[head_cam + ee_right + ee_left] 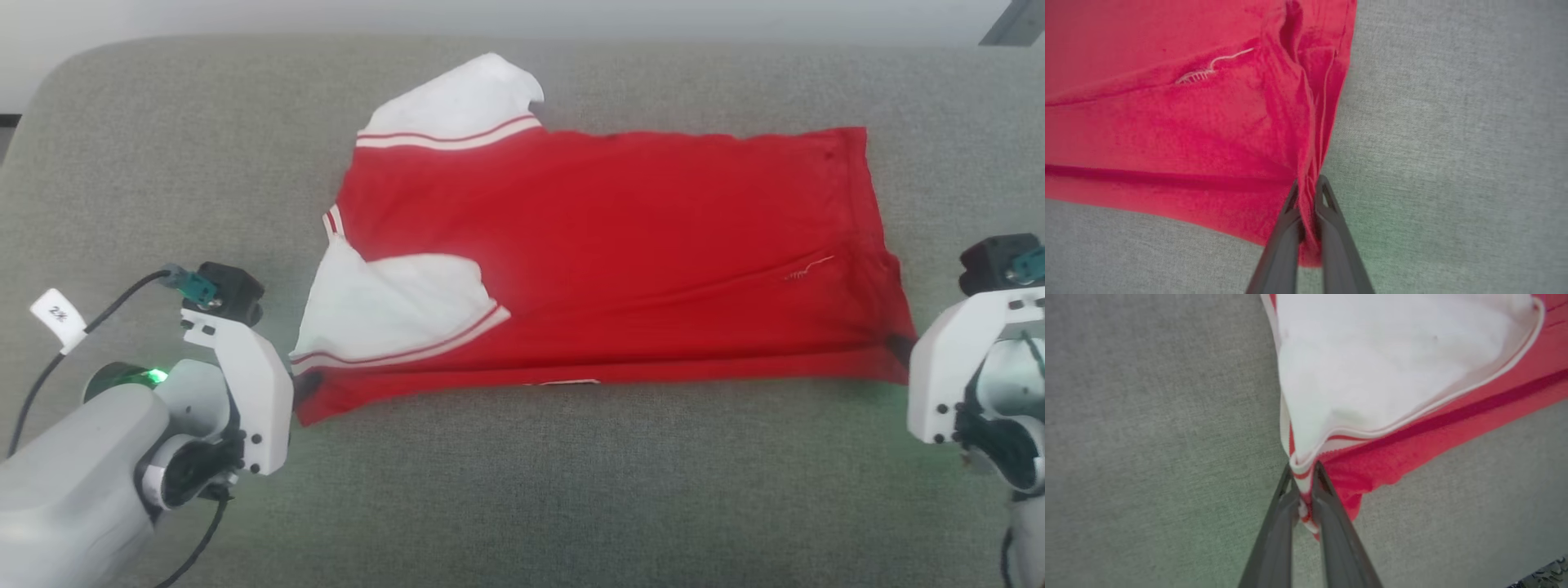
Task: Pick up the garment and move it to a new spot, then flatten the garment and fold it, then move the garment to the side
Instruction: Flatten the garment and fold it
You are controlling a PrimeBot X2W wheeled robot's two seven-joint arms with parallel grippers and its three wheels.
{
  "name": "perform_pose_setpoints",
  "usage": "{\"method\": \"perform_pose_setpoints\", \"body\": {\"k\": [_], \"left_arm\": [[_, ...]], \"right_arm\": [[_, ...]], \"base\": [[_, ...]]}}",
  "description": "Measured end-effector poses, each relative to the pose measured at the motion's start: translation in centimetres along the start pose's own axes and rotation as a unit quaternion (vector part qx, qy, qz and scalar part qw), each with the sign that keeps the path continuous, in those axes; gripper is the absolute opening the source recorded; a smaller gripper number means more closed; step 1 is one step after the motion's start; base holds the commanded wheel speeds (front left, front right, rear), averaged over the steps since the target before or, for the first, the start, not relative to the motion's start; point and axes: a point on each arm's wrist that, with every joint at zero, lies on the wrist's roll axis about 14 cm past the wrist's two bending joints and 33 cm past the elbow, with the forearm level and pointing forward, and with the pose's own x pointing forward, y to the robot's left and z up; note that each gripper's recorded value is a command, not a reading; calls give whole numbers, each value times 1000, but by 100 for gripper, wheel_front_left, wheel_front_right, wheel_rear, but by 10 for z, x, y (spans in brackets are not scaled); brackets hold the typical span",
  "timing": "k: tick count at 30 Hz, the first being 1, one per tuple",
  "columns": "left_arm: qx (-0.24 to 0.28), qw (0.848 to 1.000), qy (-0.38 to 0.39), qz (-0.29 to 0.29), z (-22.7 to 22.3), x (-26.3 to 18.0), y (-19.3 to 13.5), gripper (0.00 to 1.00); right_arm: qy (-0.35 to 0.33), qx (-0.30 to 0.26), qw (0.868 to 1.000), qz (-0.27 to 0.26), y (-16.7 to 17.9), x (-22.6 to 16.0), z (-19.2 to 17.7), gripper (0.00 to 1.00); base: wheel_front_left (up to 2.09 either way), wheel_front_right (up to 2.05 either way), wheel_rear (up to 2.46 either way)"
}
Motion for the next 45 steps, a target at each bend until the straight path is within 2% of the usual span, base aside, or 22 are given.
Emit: {"method": "perform_pose_setpoints", "body": {"k": [5, 14, 19, 20, 22, 24, 25, 26, 27, 28, 35, 39, 42, 45], "left_arm": [[1, 1000, 3, 6, -3, -14, 2, 0], [-5, 1000, 29, 1, -35, -30, -14, 0], [-7, 999, 53, -10, -56, -27, -25, 1], [-8, 998, 55, -11, -58, -25, -27, 12], [-11, 998, 59, -14, -62, -21, -29, 19], [-8, 998, 64, -13, -65, -19, -28, 51], [-10, 998, 65, -15, -65, -18, -29, 76], [-10, 998, 66, -16, -65, -17, -29, 89], [-7, 998, 67, -16, -65, -16, -29, 89], [-7, 998, 65, -16, -64, -16, -29, 100], [21, 999, 41, 7, -35, -31, -15, 100], [49, 999, 11, 12, -2, -43, -15, 100], [76, 997, -18, 16, 26, -49, -15, 100], [93, 994, -54, 10, 60, -50, -22, 100]], "right_arm": [[8, -6, 1000, -5, -7, -12, -3, 0], [59, -4, 998, 11, -5, -32, -44, 0], [79, 21, 996, 29, 7, -35, -69, 0], [81, 22, 996, 31, 8, -35, -70, 0], [82, 22, 996, 33, 10, -34, -74, 0], [83, 23, 996, 34, 11, -34, -76, 0], [79, 23, 996, 35, 12, -34, -76, 22], [76, 24, 996, 36, 12, -34, -76, 48], [75, 23, 996, 37, 13, -34, -76, 48], [71, 25, 996, 38, 14, -35, -75, 100], [8, 23, 999, 36, 10, -49, -48, 100], [-54, 18, 998, 32, 9, -61, -23, 100], [-128, 10, 991, 26, 9, -73, 5, 100], [-210, 12, 977, 16, 8, -83, 34, 100]], "base": [[0, 0, 0], [0, 0, 0], [0, 0, 0], [0, 0, 0], [0, 0, 0], [0, 0, 0], [0, 0, 0], [0, 0, 0], [0, 0, 0], [0, 0, 0], [0, 0, 0], [0, 0, 0], [0, 0, 0], [0, 0, 0]]}}
